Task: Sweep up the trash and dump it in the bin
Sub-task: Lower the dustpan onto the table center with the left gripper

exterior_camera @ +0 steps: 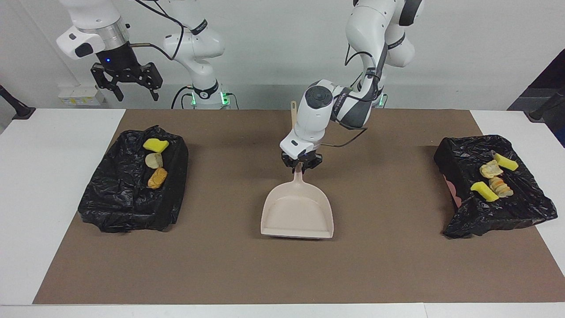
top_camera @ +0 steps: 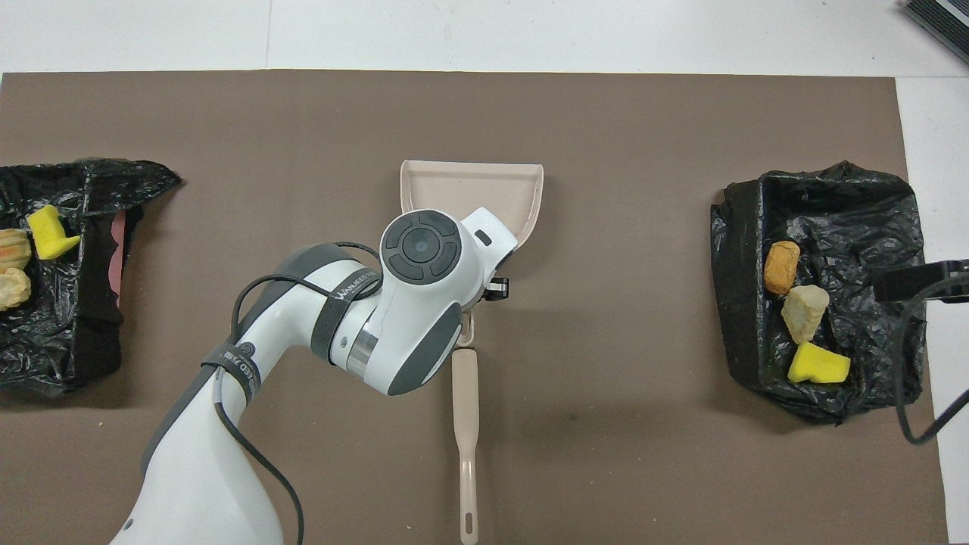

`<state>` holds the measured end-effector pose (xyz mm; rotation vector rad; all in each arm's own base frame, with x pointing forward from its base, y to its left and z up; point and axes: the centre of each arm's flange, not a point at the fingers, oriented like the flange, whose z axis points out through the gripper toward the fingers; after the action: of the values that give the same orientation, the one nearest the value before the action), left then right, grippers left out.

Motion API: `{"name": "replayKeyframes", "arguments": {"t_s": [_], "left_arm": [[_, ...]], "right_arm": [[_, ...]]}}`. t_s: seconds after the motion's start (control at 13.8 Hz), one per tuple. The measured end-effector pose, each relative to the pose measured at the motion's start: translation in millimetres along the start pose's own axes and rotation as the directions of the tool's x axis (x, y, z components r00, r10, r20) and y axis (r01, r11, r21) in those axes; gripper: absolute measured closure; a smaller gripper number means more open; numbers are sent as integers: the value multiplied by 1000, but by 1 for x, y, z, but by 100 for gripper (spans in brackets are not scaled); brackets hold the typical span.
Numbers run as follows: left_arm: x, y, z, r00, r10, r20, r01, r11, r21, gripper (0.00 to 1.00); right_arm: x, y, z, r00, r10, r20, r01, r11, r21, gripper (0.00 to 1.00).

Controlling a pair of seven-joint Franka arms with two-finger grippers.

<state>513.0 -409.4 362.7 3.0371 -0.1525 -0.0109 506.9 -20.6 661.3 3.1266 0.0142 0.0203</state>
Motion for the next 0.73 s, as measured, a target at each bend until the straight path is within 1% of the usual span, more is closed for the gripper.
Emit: {"name": "replayKeyframes", "arguments": {"t_s": [0.22, 0.44, 0.58, 0.65, 0.73], "left_arm": [[3, -5, 4, 1000, -13, 3, 13, 1000, 6, 67], [11, -19, -6, 999, -37, 0, 37, 999, 7, 38], [17, -33, -28, 998, -60, -11, 60, 998, 2, 12], [18, -41, -39, 997, -72, -16, 72, 997, 0, 2], [22, -50, -48, 996, -87, -19, 87, 996, 0, 0]], "right_arm": [[0, 0, 0, 1000, 0, 0, 0, 1000, 0, 0], [0, 0, 0, 1000, 0, 0, 0, 1000, 0, 0], [0, 0, 0, 1000, 0, 0, 0, 1000, 0, 0], [0, 0, 0, 1000, 0, 0, 0, 1000, 0, 0], [0, 0, 0, 1000, 0, 0, 0, 1000, 0, 0]]}}
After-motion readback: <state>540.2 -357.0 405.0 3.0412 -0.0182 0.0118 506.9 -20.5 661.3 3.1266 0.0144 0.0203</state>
